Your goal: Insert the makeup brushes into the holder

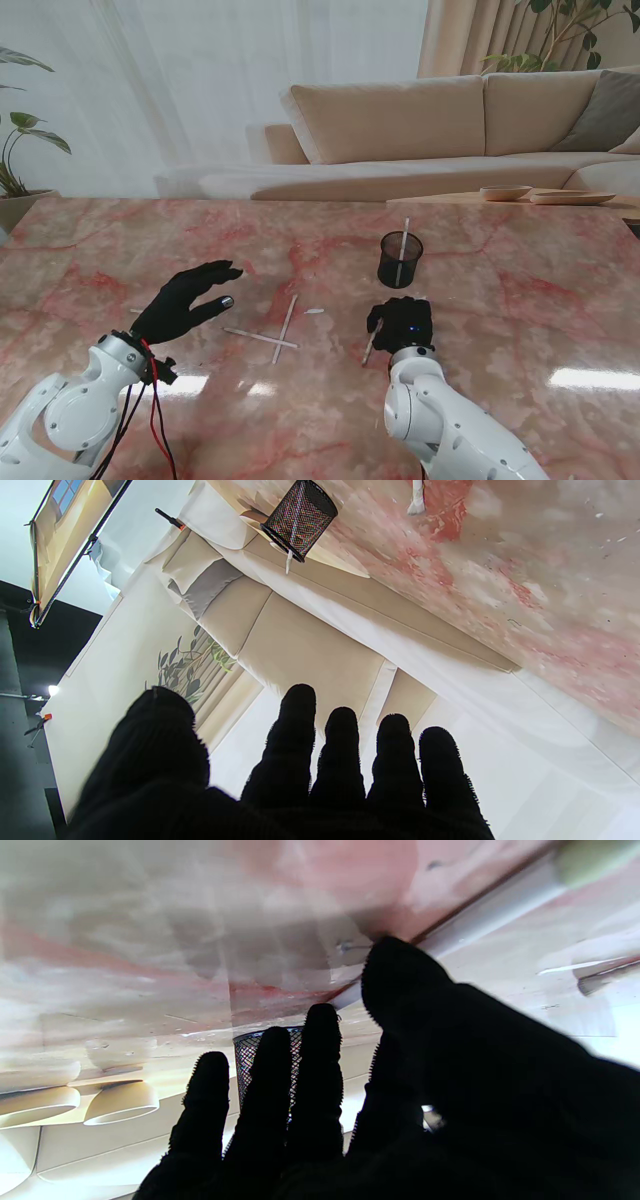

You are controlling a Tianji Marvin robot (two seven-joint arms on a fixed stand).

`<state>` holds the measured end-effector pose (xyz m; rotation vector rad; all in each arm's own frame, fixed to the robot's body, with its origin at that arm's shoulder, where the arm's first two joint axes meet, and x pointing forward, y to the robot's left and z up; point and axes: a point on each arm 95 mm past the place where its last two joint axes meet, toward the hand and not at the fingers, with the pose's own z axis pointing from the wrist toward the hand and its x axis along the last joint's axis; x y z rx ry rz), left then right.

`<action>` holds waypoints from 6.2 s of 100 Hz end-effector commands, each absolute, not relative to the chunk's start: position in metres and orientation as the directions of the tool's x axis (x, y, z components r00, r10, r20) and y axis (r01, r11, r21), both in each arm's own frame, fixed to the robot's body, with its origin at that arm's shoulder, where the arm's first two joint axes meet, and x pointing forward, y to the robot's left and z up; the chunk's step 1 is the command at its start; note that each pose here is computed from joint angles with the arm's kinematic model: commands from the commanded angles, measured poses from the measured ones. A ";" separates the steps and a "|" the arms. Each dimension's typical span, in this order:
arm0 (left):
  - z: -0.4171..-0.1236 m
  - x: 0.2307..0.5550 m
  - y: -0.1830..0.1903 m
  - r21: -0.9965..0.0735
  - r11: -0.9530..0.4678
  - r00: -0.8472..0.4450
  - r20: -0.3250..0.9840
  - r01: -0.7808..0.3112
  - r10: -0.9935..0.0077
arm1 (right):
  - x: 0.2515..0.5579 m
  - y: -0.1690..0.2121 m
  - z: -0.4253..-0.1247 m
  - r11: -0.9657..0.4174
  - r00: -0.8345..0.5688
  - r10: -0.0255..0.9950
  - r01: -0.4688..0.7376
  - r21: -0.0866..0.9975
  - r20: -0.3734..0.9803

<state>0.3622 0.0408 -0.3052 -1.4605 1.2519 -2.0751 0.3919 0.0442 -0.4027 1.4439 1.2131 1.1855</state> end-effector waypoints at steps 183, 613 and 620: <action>-0.304 0.358 0.039 -0.799 -0.555 -0.423 0.596 -0.231 -0.682 | 0.404 0.004 -0.422 -0.071 -0.212 0.971 0.179 0.981 0.109; -0.301 0.359 0.043 -0.801 -0.562 -0.425 0.591 -0.208 -0.685 | 0.428 -0.037 -0.300 -0.890 0.137 0.404 -0.168 0.423 0.905; -0.301 0.359 0.043 -0.801 -0.561 -0.423 0.591 -0.209 -0.687 | 0.434 -0.037 -0.295 -0.908 0.135 0.360 -0.176 0.380 0.923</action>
